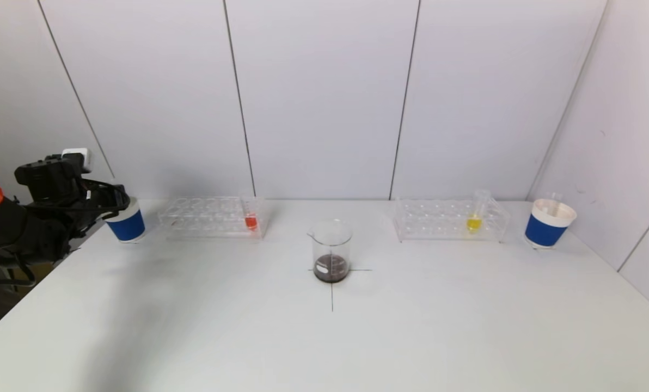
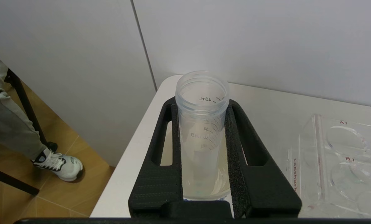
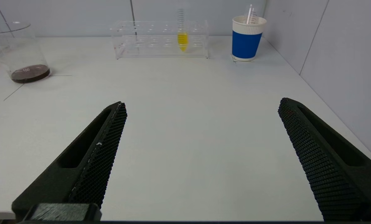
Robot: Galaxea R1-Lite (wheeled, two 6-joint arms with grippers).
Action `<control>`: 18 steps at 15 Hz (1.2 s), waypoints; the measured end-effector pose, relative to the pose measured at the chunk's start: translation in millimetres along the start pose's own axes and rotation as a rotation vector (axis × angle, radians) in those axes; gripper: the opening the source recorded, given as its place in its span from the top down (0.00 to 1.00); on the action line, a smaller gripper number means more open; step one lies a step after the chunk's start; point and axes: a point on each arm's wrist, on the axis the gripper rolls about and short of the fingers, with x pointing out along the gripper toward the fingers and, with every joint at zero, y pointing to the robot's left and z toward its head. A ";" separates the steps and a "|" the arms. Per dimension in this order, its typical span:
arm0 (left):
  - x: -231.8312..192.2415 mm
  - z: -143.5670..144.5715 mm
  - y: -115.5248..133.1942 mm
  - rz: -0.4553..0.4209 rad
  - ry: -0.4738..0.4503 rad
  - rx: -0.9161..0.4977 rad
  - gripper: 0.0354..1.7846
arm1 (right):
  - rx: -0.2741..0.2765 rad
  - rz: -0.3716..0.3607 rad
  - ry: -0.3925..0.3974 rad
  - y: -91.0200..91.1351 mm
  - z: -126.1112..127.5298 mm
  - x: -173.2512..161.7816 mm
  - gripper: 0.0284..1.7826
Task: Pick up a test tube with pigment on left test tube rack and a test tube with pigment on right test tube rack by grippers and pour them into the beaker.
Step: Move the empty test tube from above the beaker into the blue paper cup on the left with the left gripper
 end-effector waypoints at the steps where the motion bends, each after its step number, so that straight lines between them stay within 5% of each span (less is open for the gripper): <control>1: 0.1 -0.2 0.0 0.000 0.001 0.000 0.78 | 0.000 0.000 0.000 0.0 0.0 0.0 0.01; 9: -0.4 1.2 -0.1 -0.022 -0.007 -0.029 0.70 | 0.000 0.000 0.000 0.0 0.0 0.0 0.01; 15: -0.8 1.8 0.3 -0.020 -0.009 -0.028 0.21 | 0.000 0.000 0.000 0.0 0.0 0.0 0.01; 18: -1.5 1.2 0.3 -0.019 -0.010 -0.028 0.05 | 0.000 0.000 0.000 0.0 0.0 0.0 0.01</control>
